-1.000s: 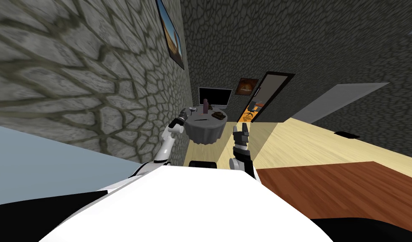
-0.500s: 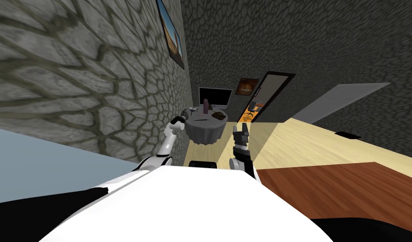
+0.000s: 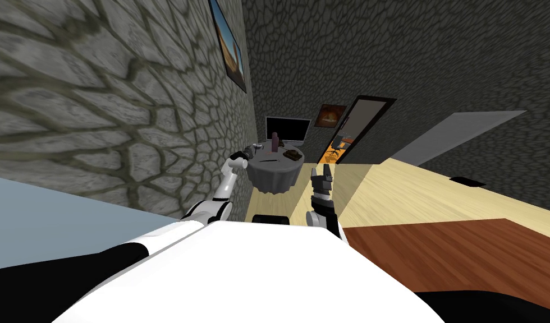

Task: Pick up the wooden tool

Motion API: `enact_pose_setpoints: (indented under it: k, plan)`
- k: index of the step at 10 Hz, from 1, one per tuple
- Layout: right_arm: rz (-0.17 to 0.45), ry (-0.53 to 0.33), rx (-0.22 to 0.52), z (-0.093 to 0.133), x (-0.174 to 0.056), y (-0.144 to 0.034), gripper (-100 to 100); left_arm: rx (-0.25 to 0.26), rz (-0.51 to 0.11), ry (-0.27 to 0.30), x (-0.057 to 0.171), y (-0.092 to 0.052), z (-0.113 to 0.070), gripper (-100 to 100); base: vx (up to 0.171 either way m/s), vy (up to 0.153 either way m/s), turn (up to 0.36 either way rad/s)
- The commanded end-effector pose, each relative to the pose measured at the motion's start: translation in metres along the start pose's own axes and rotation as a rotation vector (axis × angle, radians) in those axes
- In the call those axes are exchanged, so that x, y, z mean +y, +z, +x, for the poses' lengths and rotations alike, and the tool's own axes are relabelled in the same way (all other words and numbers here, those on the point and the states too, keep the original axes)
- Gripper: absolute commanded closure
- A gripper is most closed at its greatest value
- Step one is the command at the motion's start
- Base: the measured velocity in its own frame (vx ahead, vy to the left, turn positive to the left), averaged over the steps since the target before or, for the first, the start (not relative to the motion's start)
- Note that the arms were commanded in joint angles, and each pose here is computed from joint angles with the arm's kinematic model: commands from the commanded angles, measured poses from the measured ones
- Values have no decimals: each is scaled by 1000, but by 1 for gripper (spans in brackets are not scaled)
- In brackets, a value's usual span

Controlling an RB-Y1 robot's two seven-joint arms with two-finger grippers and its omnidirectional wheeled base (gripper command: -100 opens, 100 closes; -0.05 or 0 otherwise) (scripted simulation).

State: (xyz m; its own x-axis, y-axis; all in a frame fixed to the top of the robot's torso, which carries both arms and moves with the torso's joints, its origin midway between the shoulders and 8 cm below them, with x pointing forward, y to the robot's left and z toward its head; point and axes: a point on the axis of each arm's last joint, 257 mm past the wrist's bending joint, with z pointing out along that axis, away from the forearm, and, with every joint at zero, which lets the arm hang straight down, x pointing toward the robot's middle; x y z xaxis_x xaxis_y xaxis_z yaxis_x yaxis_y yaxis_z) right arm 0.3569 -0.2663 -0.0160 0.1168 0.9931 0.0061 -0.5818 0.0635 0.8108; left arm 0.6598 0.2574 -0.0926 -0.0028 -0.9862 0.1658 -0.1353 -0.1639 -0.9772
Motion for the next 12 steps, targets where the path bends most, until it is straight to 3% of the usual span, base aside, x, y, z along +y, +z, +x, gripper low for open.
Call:
enact_pose_setpoints:
  k: [1, 2, 5, 12]
  plan:
    - [0, 0, 0, 0, 0, 0, 0, -6, -42, -4, 9, 2, 0, -100, 11, -4, 0]
    - [0, 0, 0, 0, 0, 0, 0, -7, -75, -28, 8, 11, 2, -100, 22, -5, 18]
    - [0, 0, 0, 0, 0, 0, 0, -13, -159, -51, 18, 19, 6, -100, 23, -6, 11]
    - [0, 0, 0, 0, 0, 0, 0, -25, -357, -92, 42, 31, 20, -100, 27, -11, 12]
